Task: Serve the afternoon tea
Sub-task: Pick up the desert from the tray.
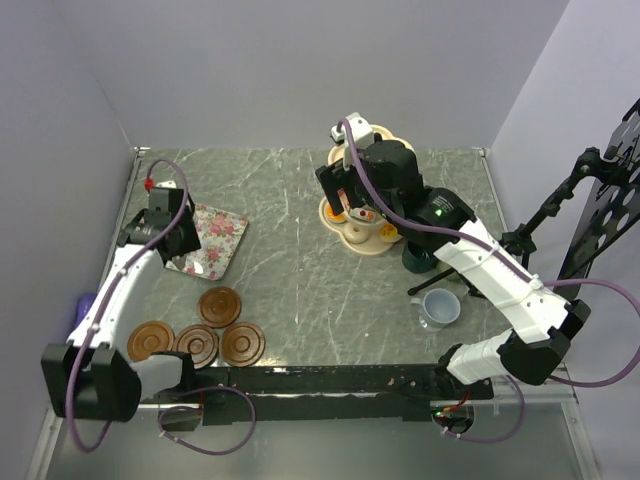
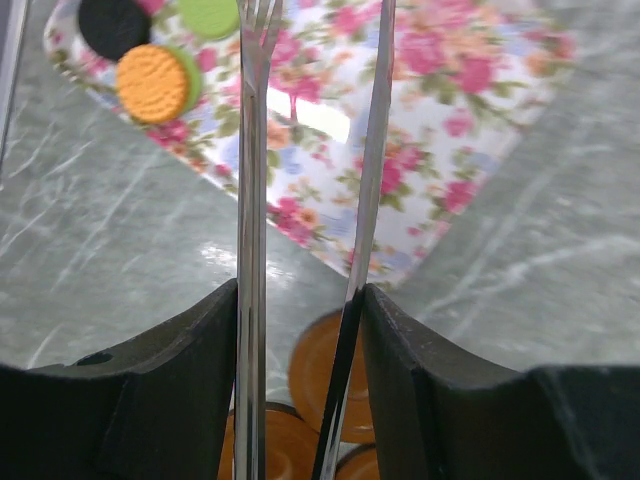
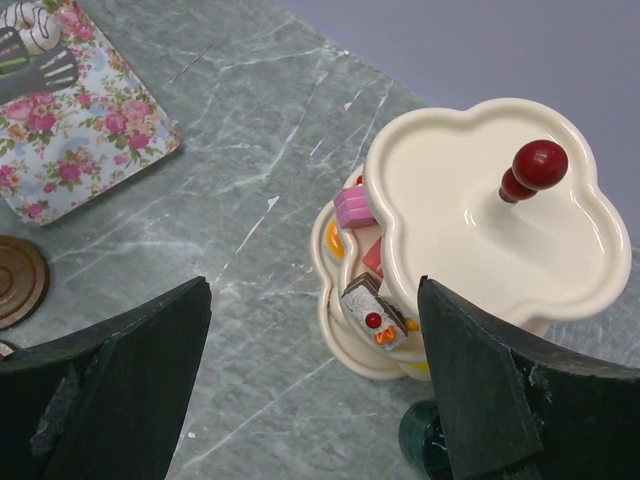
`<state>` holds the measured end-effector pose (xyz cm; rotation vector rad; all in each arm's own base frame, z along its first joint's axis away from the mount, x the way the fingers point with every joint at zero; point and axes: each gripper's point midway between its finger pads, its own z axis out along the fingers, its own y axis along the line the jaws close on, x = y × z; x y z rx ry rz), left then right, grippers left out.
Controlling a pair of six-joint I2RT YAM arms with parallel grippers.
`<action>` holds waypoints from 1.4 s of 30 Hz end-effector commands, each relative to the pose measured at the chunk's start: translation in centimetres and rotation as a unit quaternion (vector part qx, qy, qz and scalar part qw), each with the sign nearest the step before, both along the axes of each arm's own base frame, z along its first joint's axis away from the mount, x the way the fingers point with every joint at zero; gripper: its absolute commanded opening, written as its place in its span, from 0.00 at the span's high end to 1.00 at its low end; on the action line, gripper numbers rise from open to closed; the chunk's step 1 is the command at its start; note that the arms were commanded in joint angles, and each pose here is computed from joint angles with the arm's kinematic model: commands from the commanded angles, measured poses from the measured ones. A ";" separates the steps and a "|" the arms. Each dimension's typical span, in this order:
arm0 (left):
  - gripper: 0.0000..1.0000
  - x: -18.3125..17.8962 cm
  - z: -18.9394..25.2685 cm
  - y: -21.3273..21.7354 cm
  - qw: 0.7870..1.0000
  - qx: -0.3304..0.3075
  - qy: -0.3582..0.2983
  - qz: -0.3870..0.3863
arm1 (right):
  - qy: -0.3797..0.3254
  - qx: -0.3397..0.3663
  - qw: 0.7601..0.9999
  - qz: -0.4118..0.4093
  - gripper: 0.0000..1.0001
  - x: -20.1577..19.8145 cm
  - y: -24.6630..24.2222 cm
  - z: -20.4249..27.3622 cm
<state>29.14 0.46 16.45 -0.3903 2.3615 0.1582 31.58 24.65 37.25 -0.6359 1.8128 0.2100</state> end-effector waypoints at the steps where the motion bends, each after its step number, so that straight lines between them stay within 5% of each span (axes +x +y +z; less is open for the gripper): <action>1: 0.47 1.7 1.8 2.9 1.000 0.007 -0.006 0.022 | -0.012 0.013 1.000 0.006 0.10 0.0 0.5 1.2; 11: 0.43 4.3 1.9 7.7 0.998 0.006 0.014 0.053 | -0.010 0.009 1.000 0.006 0.10 0.3 0.8 1.0; 42: 0.44 7.3 -1.5 10.3 0.997 0.024 0.052 0.060 | -0.014 0.002 1.000 0.003 0.10 0.7 0.9 1.0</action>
